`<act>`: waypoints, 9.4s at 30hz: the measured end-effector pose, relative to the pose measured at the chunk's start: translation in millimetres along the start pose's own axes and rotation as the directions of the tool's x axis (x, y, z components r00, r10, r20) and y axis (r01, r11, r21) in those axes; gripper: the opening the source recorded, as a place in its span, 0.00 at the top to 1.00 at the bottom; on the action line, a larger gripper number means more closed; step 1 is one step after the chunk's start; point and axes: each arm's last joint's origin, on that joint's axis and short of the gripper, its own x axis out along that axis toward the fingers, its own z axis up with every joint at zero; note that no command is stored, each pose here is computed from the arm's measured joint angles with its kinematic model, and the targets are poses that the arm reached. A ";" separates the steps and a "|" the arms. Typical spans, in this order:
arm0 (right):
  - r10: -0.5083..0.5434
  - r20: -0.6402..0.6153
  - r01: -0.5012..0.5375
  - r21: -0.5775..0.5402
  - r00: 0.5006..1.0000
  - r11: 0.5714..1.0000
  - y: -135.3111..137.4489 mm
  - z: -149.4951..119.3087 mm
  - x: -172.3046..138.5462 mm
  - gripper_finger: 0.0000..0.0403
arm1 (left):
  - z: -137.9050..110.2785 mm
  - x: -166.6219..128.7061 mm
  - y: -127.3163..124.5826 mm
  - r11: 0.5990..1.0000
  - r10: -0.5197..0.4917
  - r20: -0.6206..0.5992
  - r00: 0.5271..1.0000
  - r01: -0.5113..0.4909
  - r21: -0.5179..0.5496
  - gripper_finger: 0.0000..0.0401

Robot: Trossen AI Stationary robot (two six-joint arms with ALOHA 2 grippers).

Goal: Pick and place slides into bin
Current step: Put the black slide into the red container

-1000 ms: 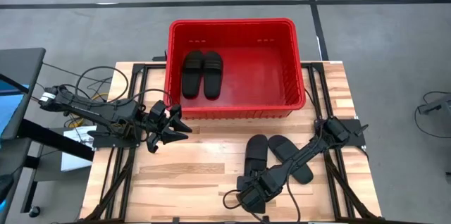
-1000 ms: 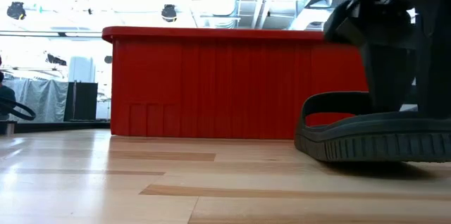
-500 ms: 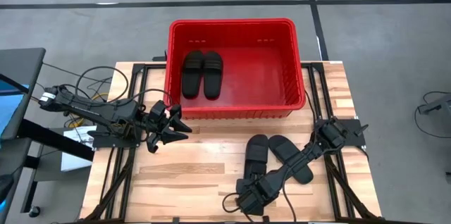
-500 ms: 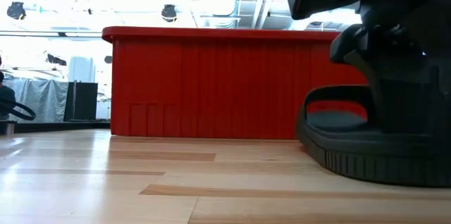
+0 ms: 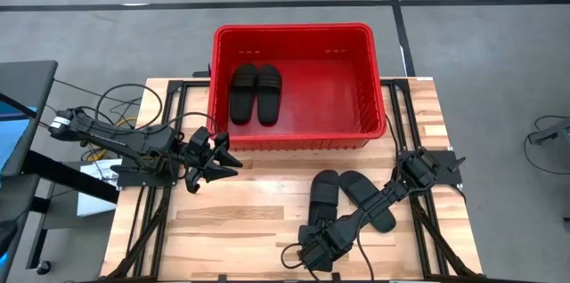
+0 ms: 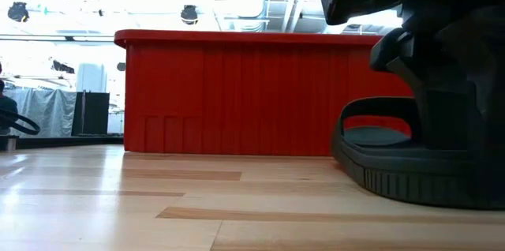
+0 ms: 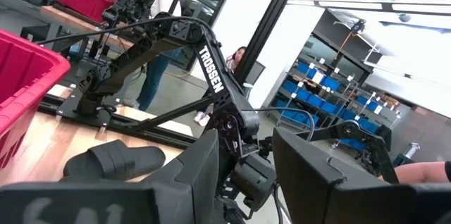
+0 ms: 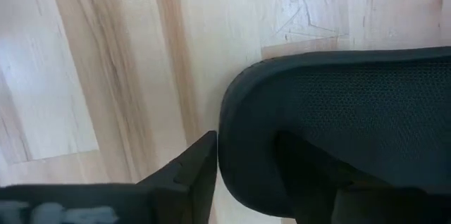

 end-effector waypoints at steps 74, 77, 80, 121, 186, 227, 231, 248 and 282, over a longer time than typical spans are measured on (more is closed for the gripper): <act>-0.097 -0.064 0.087 -0.140 0.993 0.986 -0.1 15.2 -88.4 1.00 | -2.4 0.0 1.4 1.000 0.017 -0.024 1.000 -0.018 -0.010 0.69; -0.097 -0.056 0.088 -0.149 0.994 0.985 -1.0 16.5 -102.6 1.00 | -2.4 0.0 1.5 1.000 0.018 -0.024 1.000 -0.018 -0.010 0.69; -0.099 -0.038 0.092 -0.147 0.994 0.985 -2.9 18.4 -117.9 1.00 | -2.4 0.0 1.5 1.000 0.018 -0.024 1.000 -0.018 -0.010 0.69; 0.057 0.622 -0.006 -0.084 0.781 0.996 -79.6 -5.7 -311.6 1.00 | -6.8 -0.3 3.9 0.998 0.045 -0.067 0.997 -0.047 -0.035 0.69; -0.245 0.281 0.297 -0.158 0.928 0.942 -381.0 64.1 -188.6 1.00 | -7.5 -1.8 12.3 0.961 0.276 0.005 0.961 -0.276 0.021 0.69; -0.233 0.214 0.271 -0.174 0.949 0.947 -388.7 55.6 -100.4 1.00 | -6.6 -1.9 12.5 0.956 0.293 0.022 0.956 -0.293 0.005 0.69; -0.219 0.211 0.258 -0.180 0.953 0.949 -388.9 54.2 -96.5 1.00 | -6.6 -1.9 12.5 0.956 0.293 0.023 0.956 -0.293 0.004 0.69; -0.185 0.235 0.232 -0.192 0.954 0.953 -396.3 53.7 -96.4 1.00 | -6.6 -1.9 12.5 0.956 0.292 0.022 0.956 -0.292 -0.001 0.69; -0.148 0.107 0.171 -0.255 0.983 0.952 -402.8 73.7 -52.4 0.71 | -6.7 -1.8 12.6 0.956 0.292 0.021 0.956 -0.292 -0.010 0.69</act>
